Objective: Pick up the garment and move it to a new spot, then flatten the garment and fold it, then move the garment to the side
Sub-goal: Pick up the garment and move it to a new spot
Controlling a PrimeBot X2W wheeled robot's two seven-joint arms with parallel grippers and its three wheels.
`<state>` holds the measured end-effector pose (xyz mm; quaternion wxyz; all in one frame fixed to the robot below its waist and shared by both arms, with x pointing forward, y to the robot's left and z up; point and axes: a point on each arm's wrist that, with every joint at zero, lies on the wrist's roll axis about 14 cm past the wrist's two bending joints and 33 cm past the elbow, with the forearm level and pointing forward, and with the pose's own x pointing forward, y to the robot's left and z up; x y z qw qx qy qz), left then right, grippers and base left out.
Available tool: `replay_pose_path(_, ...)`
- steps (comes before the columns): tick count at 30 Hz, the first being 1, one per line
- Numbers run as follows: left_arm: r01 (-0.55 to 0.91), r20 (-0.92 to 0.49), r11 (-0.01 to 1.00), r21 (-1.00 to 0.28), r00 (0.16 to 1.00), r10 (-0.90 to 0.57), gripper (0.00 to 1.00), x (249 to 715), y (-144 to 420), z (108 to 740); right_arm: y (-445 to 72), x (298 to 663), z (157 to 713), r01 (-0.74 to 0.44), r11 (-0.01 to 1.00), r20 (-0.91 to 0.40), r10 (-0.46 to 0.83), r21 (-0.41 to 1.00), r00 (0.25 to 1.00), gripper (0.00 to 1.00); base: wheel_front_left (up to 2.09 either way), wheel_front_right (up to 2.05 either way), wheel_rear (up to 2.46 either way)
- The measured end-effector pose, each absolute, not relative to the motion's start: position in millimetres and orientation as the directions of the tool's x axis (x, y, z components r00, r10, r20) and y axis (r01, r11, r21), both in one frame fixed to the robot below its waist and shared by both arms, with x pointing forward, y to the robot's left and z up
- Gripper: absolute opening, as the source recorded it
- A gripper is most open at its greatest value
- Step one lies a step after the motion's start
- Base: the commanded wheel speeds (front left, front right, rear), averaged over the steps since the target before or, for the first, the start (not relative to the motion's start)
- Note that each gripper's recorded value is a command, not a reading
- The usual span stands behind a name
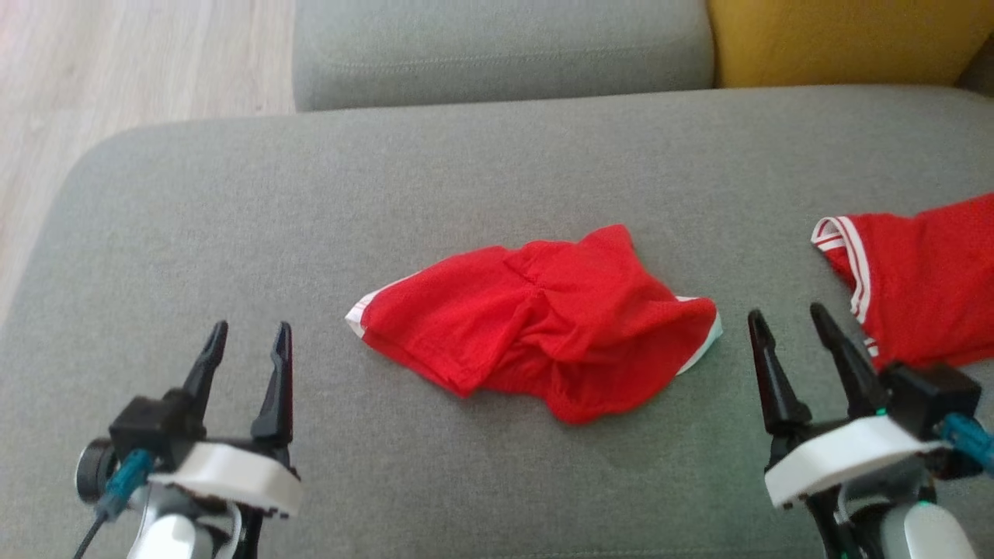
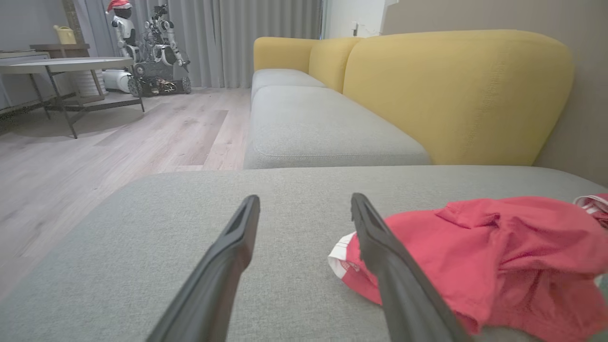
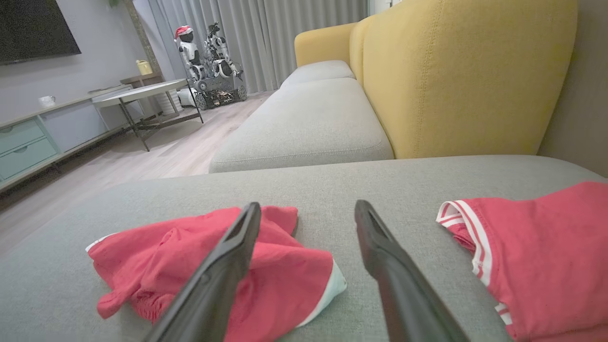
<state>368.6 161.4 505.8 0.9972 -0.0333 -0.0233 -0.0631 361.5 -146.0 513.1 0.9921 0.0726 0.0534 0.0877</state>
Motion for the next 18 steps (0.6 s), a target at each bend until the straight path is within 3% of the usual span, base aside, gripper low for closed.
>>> replay_pose_path(18, 0.139, 0.044, 0.987, -0.077, 0.99, -0.135, 1.0, 346, 153, 511, -157, 346, 526, -0.148, 0.985, -0.061, 0.154, 0.093, 0.986, 1.0, 0.0, 0.0, 0.0)
